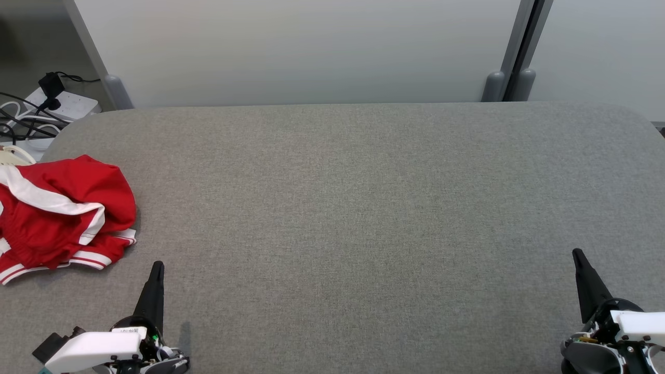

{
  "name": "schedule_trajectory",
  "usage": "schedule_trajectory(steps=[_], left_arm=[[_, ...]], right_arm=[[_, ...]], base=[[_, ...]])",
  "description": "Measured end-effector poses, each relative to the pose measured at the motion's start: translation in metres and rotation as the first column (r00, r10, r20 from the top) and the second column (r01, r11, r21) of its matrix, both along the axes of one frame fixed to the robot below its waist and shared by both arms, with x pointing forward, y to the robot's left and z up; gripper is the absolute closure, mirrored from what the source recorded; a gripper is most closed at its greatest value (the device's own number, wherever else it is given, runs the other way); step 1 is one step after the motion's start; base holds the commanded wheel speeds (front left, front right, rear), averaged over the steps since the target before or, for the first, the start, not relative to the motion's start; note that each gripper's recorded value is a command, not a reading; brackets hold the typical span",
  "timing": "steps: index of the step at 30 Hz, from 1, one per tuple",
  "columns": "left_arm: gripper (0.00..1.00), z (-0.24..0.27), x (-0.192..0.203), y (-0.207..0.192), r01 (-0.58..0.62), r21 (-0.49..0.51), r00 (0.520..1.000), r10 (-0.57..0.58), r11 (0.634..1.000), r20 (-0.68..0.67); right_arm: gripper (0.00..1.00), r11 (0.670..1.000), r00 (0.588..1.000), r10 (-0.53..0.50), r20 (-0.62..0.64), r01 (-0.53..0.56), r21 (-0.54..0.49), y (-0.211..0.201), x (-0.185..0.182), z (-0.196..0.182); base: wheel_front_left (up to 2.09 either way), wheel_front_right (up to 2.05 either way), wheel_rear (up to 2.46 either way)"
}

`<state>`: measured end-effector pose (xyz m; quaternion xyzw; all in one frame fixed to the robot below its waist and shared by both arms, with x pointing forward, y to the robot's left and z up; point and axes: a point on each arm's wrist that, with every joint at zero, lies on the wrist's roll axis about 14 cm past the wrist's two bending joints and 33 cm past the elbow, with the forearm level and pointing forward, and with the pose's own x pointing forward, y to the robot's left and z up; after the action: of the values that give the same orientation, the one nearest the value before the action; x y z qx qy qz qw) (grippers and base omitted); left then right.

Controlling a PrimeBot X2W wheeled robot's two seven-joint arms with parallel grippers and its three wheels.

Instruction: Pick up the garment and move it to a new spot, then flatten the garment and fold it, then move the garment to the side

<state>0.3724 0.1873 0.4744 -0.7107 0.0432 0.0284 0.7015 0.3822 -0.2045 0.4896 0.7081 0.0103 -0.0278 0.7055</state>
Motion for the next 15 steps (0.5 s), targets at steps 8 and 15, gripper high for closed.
schedule_trajectory(steps=[8,15], left_arm=[[0.00,-0.030,-0.016,-0.006,-0.003,-0.024,0.996,0.001,1.000,-0.093],[0.00,-0.044,-0.024,-0.007,-0.009,-0.018,0.990,0.007,1.000,-0.139]], right_arm=[[0.00,1.000,0.997,0.004,-0.081,-0.002,0.022,0.006,-0.012,-0.027],[0.00,1.000,0.993,0.004,-0.118,-0.001,0.023,0.009,-0.018,-0.039]], base=[[0.00,0.00,0.00],[0.00,0.00,0.00]])
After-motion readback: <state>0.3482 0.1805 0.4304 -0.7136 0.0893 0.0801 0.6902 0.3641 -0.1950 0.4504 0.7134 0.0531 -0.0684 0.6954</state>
